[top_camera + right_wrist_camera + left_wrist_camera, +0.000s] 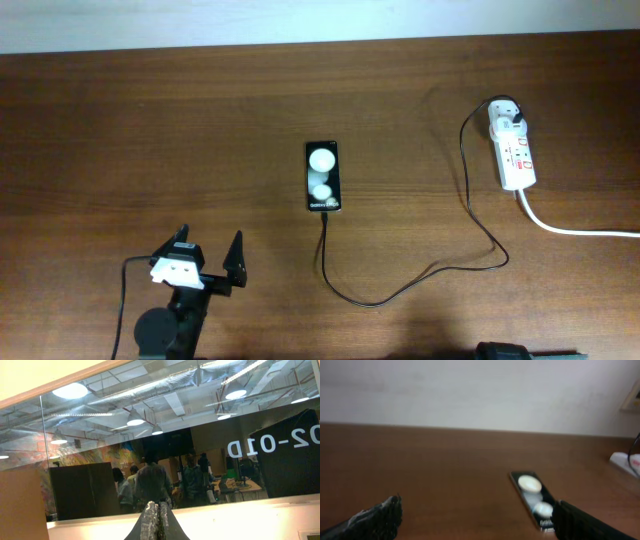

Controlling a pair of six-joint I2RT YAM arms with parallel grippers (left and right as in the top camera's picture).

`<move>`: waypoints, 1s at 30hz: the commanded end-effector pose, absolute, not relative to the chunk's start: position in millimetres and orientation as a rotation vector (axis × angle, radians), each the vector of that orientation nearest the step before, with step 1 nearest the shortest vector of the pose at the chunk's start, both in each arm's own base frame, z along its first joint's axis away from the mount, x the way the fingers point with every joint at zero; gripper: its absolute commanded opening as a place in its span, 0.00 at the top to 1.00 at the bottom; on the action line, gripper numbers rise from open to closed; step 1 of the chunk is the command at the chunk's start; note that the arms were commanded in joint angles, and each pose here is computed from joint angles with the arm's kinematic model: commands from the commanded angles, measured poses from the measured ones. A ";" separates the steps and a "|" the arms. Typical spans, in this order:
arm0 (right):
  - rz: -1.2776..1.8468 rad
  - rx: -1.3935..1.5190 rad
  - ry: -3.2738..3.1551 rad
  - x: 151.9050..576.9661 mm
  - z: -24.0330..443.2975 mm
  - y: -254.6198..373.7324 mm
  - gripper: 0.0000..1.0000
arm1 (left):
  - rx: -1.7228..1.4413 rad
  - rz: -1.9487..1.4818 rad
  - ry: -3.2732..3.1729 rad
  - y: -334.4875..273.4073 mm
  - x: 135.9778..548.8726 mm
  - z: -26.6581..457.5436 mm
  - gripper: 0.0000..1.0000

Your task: Plug charger to phone and switch on socket

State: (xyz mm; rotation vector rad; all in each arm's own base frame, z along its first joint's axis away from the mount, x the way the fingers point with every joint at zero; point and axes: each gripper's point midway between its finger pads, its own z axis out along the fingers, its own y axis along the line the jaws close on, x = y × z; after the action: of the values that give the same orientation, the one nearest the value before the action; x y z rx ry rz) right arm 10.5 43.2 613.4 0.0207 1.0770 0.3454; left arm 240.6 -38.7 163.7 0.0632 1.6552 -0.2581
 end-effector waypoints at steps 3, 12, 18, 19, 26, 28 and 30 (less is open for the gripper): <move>0.334 0.017 1.066 6.5 613.5 42.2 0.95 | 0.078 -0.251 1.670 -39.2 240.6 158.3 0.01; 0.240 -0.038 1.067 9.0 608.3 41.9 0.91 | 0.078 -0.251 1.670 -39.2 240.6 158.4 0.01; 0.240 -0.039 1.063 10.0 609.0 41.8 0.88 | 0.078 -0.251 1.670 -39.2 240.6 158.3 0.01; 0.241 -0.040 1.053 7.9 610.5 42.1 0.89 | 0.078 -0.251 1.670 -39.2 240.6 158.4 0.01; 0.229 -0.069 0.924 -37.7 618.9 47.6 0.79 | 0.078 -0.251 1.670 -39.2 240.6 158.4 0.01; 0.222 -0.081 0.868 -65.2 615.2 50.8 0.74 | 0.078 -0.251 1.670 -39.2 240.6 158.3 0.01; 0.202 -0.073 0.801 -96.6 607.5 50.4 0.70 | 0.078 -0.251 1.670 -39.2 240.6 158.4 0.01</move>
State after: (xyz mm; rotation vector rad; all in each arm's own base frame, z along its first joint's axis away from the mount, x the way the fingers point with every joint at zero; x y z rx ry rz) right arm -65.6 52.7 614.4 -0.0854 0.8693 0.2239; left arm 240.5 -38.7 161.0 0.0626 1.6655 -0.2587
